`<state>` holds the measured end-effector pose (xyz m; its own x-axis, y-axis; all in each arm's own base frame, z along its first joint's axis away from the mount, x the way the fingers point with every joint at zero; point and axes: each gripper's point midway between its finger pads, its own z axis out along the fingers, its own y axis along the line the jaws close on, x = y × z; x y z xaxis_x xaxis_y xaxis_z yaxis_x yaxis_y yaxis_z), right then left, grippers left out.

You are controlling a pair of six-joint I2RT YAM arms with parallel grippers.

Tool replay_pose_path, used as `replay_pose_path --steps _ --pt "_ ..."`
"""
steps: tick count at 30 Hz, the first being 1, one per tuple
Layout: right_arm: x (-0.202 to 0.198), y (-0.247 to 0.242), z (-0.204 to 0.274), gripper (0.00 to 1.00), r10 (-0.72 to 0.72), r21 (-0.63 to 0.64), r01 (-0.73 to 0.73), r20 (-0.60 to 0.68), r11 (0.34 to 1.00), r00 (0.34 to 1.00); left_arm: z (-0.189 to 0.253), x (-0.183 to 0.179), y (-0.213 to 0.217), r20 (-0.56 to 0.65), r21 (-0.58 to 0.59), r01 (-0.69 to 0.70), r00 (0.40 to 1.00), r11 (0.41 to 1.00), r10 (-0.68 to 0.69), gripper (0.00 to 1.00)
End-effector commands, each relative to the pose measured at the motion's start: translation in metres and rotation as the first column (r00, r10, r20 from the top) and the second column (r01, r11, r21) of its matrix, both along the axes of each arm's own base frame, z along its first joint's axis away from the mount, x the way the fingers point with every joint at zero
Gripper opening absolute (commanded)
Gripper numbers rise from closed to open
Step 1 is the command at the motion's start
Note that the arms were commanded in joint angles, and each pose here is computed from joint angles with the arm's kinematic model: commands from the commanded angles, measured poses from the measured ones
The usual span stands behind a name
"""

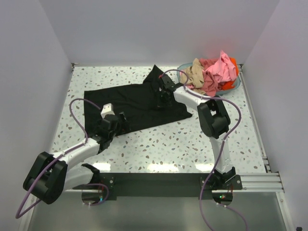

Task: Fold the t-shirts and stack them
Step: Fold the tshirt

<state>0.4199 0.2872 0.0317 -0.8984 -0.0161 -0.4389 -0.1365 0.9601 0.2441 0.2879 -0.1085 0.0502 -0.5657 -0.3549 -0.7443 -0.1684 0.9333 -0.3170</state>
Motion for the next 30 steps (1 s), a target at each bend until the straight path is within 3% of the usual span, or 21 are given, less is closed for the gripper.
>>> replay_pose_path --steps 1,11,21,22,26,28,30 --pt "0.008 0.005 0.016 0.0 0.0 0.007 0.0 0.03 1.0 1.0 0.005 0.001 0.008 0.032 0.029 -0.024 0.999 0.999 0.023 1.0" --pt "0.035 0.032 0.065 0.0 -0.001 0.092 -0.01 0.11 0.996 0.994 0.0 -0.001 0.007 0.025 0.025 -0.015 1.0 1.0 0.014 1.0" --pt "0.057 0.077 0.064 0.02 0.037 0.179 -0.056 0.107 0.982 0.994 -0.002 0.0 0.004 0.016 0.029 0.0 1.0 1.0 -0.001 1.0" --pt "0.055 0.084 0.066 0.06 0.056 0.205 -0.077 0.105 0.976 0.993 -0.002 0.0 0.004 0.015 0.031 0.001 1.0 1.0 -0.002 1.0" --pt "0.047 0.097 0.074 0.53 0.106 0.265 -0.136 0.123 0.955 0.987 -0.001 0.0 0.005 0.013 0.034 -0.001 1.0 0.999 0.001 1.0" --pt "0.047 0.096 0.096 0.66 0.104 0.286 -0.15 0.171 0.946 0.98 0.001 0.001 0.004 0.014 0.033 -0.001 1.0 0.999 0.001 1.0" --pt "0.04 0.088 0.112 0.7 0.107 0.273 -0.161 0.204 0.949 0.973 0.004 0.002 0.004 0.016 0.032 -0.001 1.0 0.999 0.001 1.0"
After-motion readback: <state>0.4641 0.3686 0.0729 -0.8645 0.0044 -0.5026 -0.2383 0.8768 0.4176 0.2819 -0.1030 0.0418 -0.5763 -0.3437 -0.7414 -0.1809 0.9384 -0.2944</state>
